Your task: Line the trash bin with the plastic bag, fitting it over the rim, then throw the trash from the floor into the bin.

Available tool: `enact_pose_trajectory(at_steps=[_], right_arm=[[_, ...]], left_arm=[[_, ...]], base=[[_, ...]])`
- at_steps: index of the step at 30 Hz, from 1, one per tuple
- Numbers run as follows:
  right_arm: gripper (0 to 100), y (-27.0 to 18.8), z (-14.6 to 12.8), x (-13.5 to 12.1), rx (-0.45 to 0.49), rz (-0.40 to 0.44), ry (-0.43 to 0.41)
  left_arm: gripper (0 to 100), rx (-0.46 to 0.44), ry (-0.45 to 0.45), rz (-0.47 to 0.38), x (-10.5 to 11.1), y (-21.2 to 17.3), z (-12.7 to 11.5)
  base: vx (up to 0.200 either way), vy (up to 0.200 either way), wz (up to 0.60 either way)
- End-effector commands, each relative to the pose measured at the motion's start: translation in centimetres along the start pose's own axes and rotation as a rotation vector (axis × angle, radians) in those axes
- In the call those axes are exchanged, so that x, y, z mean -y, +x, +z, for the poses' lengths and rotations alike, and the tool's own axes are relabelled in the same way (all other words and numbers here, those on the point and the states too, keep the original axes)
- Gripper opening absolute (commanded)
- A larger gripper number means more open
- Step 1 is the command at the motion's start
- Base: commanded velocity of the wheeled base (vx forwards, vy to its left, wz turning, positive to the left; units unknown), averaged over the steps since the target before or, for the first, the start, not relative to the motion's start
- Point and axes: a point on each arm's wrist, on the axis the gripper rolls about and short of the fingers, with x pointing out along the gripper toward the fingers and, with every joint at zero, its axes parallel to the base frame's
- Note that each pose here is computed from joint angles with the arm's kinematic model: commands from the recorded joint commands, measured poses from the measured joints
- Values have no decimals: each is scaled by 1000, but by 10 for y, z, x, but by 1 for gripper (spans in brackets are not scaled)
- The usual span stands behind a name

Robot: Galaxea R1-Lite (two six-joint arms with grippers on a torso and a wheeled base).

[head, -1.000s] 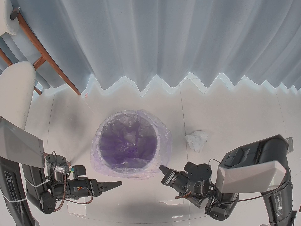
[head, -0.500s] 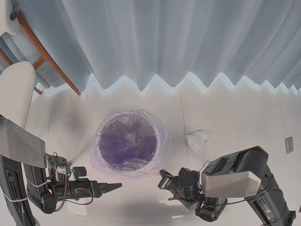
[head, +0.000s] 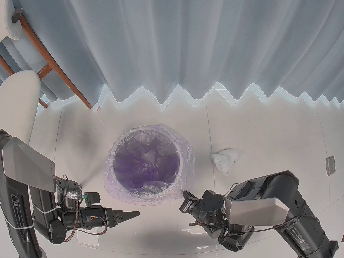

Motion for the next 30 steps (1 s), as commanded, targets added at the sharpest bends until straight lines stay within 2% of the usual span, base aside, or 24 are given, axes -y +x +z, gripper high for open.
enact_pose_trajectory(at_steps=[1, 21, 22, 30], right_arm=[[0, 1, -2, 1, 7, 6, 0], [0, 3, -2, 2, 8, 5, 9], [100, 3, -2, 2, 8, 5, 9], [100, 0, -3, 5, -1, -5, 8]], left_arm=[[100, -14, -2, 14, -5, 2, -3], [100, -27, 1, 16, -6, 3, -6], [100, -27, 1, 16, -6, 3, -6], [100, -26, 2, 15, -6, 3, -6]], base=[[0, 0, 0], [0, 0, 0], [0, 0, 0], [0, 0, 0]])
